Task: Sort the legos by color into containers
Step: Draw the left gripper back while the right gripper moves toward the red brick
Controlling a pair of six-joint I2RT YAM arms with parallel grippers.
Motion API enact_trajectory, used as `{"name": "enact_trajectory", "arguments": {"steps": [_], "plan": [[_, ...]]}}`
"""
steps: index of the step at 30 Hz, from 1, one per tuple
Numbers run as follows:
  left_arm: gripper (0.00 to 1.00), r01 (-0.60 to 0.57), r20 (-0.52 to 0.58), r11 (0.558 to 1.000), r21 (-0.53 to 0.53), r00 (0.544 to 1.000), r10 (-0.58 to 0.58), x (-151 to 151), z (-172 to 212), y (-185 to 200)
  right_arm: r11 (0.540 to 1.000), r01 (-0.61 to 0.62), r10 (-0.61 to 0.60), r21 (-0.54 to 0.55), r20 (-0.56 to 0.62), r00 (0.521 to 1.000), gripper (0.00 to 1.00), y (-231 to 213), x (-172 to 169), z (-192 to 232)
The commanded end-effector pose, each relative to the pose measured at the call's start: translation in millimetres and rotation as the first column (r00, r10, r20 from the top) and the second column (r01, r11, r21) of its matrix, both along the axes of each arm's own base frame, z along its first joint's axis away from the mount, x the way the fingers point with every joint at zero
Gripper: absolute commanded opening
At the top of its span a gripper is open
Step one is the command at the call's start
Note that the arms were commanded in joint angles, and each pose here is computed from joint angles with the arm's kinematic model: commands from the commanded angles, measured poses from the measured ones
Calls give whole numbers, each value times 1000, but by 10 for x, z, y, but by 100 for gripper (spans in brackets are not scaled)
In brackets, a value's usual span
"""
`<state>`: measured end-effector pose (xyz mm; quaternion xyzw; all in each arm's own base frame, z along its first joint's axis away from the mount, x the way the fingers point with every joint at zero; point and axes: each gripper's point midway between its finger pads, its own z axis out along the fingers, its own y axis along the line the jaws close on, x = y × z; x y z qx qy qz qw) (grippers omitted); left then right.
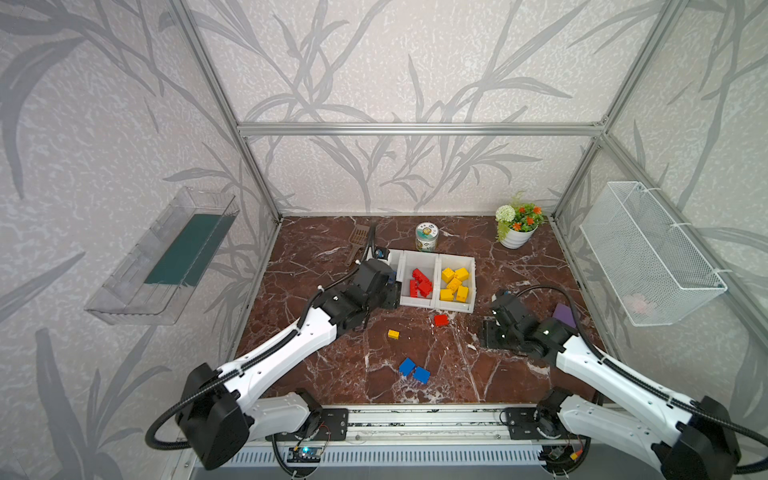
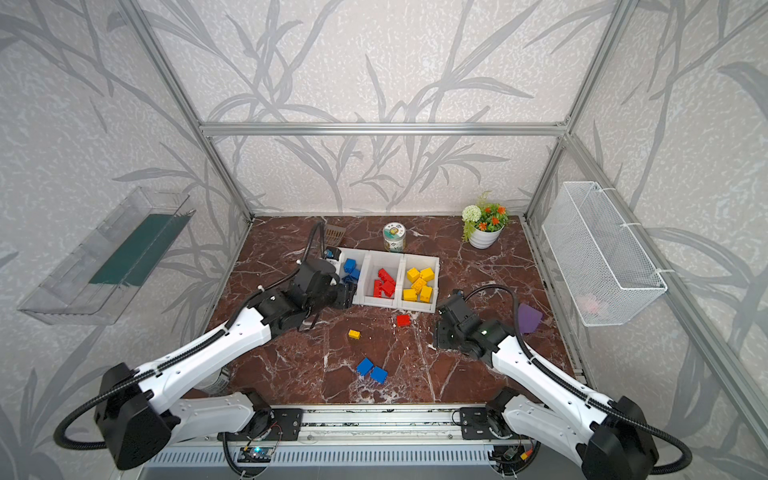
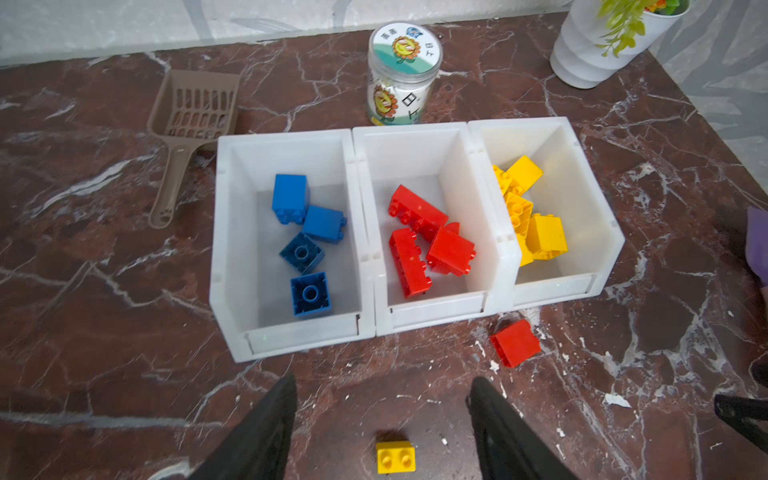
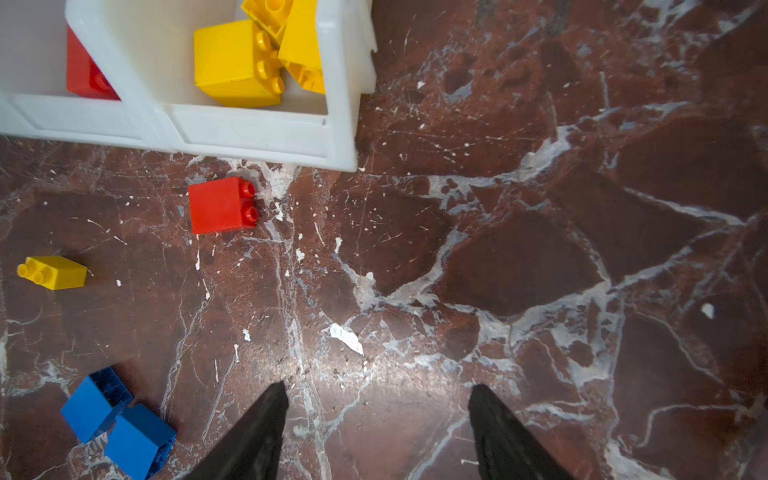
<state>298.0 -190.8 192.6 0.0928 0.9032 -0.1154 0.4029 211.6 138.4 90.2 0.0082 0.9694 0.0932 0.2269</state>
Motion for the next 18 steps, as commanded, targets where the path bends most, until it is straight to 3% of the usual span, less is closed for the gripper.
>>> {"name": "enact_trajectory", "arguments": {"steps": [1, 7, 13, 18], "plan": [[69, -75, 13, 997, -27, 997, 75, -39, -46, 186, 998, -50, 48, 29, 61, 997, 71, 316, 222, 150], [70, -114, -5, 992, -50, 994, 114, -143, -140, 360, 983, -167, 172, -80, 66, 983, 72, 701, 364, -51], [70, -121, -7, 992, -41, 993, 121, -235, -150, 452, 985, -156, 163, -66, 118, 980, 72, 987, 573, -222], [71, -121, 10, 992, -45, 993, 122, -272, -121, 496, 982, -146, 163, -124, 142, 976, 72, 1067, 696, -309]]}}
